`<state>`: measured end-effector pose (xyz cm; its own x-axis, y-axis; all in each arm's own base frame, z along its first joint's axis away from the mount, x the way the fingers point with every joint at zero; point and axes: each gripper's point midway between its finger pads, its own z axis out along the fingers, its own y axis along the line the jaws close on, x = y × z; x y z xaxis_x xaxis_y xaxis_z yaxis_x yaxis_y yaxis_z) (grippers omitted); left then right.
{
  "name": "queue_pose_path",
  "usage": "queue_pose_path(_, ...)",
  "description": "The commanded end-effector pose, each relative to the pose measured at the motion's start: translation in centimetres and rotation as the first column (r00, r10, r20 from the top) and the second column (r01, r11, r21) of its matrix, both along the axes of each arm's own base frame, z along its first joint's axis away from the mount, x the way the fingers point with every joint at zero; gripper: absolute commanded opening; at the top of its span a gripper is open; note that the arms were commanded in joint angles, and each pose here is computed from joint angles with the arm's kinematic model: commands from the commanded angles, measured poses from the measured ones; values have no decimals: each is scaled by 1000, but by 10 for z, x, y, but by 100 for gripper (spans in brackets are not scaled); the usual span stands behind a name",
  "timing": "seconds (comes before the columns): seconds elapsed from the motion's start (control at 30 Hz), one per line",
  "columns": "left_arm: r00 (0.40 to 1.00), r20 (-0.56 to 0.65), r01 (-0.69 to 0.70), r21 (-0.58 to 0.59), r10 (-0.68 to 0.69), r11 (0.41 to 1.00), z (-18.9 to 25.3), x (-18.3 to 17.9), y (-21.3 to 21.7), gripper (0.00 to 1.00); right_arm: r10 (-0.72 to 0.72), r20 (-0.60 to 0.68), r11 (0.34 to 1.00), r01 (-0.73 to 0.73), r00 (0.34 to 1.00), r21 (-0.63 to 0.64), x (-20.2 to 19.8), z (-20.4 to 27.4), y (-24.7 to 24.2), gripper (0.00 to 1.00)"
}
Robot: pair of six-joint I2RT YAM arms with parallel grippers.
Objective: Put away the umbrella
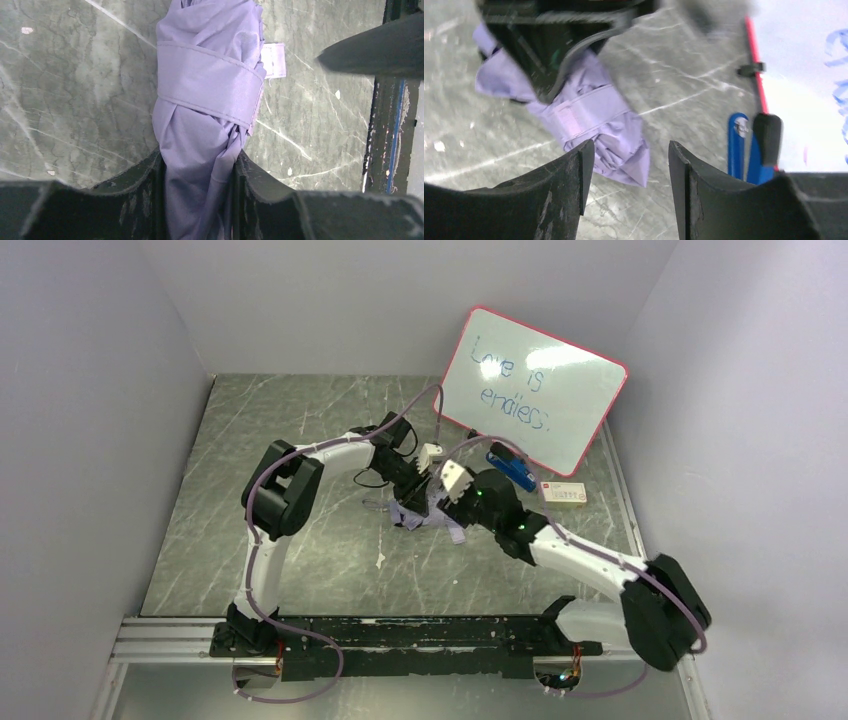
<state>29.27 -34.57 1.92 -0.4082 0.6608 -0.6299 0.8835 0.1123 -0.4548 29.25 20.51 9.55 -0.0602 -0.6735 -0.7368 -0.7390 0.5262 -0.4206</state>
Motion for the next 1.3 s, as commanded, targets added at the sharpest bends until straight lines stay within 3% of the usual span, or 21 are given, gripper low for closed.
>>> queue_pose_path(0.0, 997, -63, -11, 360, 36, 933, -99, -33, 50, 5, -381, -47, 848, 370, 923, 378, 14, 59, -19, 59)
queue_pose_path(0.1, 997, -62, -20, 363, 46, 932, -100, -33, 50, 5, -545, -293, 592, 608, 786, 529, 5, 70, -34, 59)
queue_pose_path(0.23, 997, -51, -29, 365, 51, 931, -99, -31, 50, 5, -598, -584, 296, 829, 549, 475, -24, 43, -53, 60)
queue_pose_path(0.33, 997, -42, -38, 371, 58, 928, -100, -29, 51, 5, -521, -720, 144, 879, 458, 455, -46, 19, -56, 55)
queue_pose_path(0.47, 997, -37, -45, 377, 64, 925, -100, -29, 52, 5, -428, -810, 37, 903, 401, 427, -66, -7, -58, 48)
queue_pose_path(0.6, 997, -28, -52, 383, 68, 922, -101, -27, 53, 5, -376, -862, -20, 927, 340, 374, -78, -26, -58, 56)
queue_pose_path(0.8, 996, -16, -70, 390, 83, 918, -101, -24, 53, 5, -346, -903, -45, 957, 254, 287, -85, -43, -52, 57)
queue_pose_path(1.0, 994, -1, -96, 405, 106, 909, -103, -21, 55, 5, -326, -934, -140, 970, 144, 199, -86, -64, -53, 58)
queue_pose_path(1.17, 994, 4, -102, 408, 110, 907, -104, -20, 56, 5, -381, -911, -105, 971, 159, 214, -76, -74, -53, 56)
queue_pose_path(1.27, 994, 5, -103, 405, 110, 908, -104, -20, 55, 5, -365, -922, -73, 984, 127, 164, -76, -84, -49, 56)
